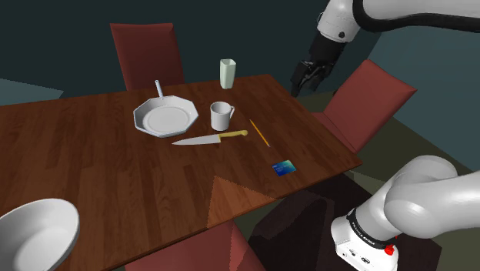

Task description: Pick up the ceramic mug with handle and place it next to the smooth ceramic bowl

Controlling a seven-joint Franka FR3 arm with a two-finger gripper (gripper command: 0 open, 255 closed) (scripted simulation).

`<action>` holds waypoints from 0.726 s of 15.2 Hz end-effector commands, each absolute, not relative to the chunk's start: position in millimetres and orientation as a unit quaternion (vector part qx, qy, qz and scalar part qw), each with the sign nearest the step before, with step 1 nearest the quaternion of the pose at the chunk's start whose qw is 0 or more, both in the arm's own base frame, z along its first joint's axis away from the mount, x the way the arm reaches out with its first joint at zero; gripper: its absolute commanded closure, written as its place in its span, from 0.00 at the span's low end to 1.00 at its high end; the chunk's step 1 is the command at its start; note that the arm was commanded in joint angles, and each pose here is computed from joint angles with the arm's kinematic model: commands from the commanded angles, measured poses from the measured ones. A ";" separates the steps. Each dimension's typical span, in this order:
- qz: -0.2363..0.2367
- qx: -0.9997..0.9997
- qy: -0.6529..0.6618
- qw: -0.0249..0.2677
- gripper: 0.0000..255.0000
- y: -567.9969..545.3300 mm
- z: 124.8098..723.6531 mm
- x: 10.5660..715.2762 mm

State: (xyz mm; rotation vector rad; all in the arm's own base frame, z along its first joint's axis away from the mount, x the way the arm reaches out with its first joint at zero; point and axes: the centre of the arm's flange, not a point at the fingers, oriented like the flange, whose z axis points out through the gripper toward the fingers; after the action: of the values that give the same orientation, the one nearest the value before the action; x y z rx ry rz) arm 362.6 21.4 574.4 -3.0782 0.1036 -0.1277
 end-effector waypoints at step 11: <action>-0.019 -0.998 0.065 0.002 0.00 96.3 497.6 494.1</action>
State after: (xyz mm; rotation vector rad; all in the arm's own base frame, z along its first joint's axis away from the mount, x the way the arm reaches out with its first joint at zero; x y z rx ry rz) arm 484.0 87.6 504.6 -3.1278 0.1930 -0.0674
